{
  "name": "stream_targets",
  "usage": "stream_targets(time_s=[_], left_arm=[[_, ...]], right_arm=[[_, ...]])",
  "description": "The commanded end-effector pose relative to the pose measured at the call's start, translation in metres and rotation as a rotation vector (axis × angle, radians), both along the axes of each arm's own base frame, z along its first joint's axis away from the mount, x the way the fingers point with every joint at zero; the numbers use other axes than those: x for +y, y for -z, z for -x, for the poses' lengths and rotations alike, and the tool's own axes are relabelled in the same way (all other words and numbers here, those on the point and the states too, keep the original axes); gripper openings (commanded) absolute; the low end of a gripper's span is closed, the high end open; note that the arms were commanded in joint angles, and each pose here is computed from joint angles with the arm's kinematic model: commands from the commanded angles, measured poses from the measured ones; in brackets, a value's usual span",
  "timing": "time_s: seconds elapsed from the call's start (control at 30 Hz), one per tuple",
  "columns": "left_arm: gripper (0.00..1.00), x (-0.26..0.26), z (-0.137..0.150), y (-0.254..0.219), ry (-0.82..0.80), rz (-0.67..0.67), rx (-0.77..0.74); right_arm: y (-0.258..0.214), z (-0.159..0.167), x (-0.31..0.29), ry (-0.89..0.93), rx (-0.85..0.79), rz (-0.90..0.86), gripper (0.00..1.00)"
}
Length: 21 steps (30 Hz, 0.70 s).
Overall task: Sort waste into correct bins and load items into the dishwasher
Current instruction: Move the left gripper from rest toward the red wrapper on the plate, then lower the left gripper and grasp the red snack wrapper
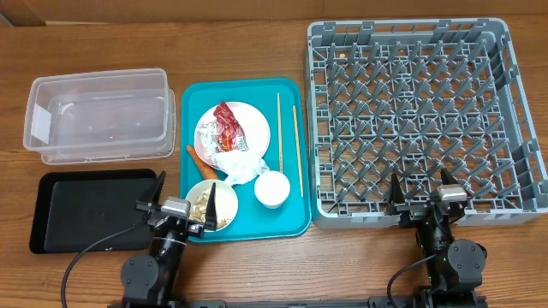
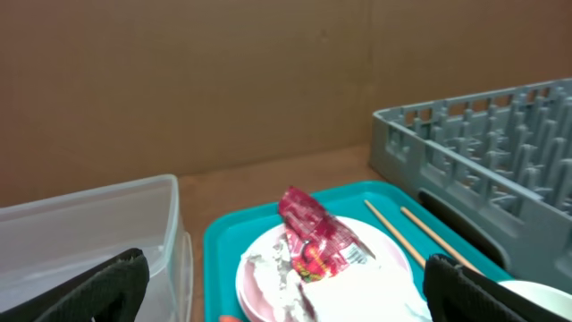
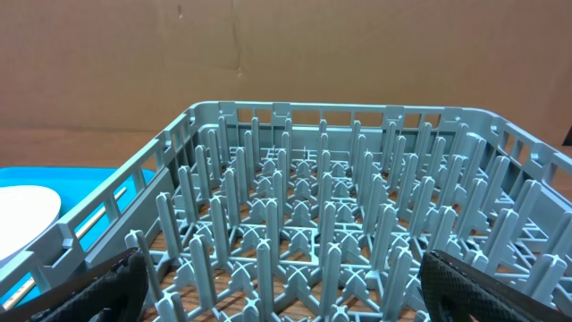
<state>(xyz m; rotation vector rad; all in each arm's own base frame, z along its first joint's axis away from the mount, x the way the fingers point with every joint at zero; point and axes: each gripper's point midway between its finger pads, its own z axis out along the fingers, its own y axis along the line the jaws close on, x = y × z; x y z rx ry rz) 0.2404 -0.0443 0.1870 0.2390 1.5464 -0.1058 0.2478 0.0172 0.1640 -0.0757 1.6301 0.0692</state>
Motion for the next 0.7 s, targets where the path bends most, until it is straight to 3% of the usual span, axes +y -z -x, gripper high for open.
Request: stream_targets(time_s=[0.0,0.17,0.37,0.67], left_arm=[[1.00,-0.003,0.017,-0.063,0.025,0.007,-0.104],[1.00,0.001,0.030,-0.124,0.006,0.006,-0.117],[1.00,-0.024,0.008,-0.177,0.142,-0.007,0.075],[1.00,-0.044,-0.053,-0.150,0.170,0.090,0.723]], right_arm=[[0.003,0.000,-0.002,0.006,0.001,0.011,1.00],[0.003,0.000,-0.002,0.006,0.001,0.011,1.00],[0.003,0.000,-0.002,0.006,0.001,0.011,1.00],[0.003,0.000,-0.002,0.006,0.001,0.011,1.00]])
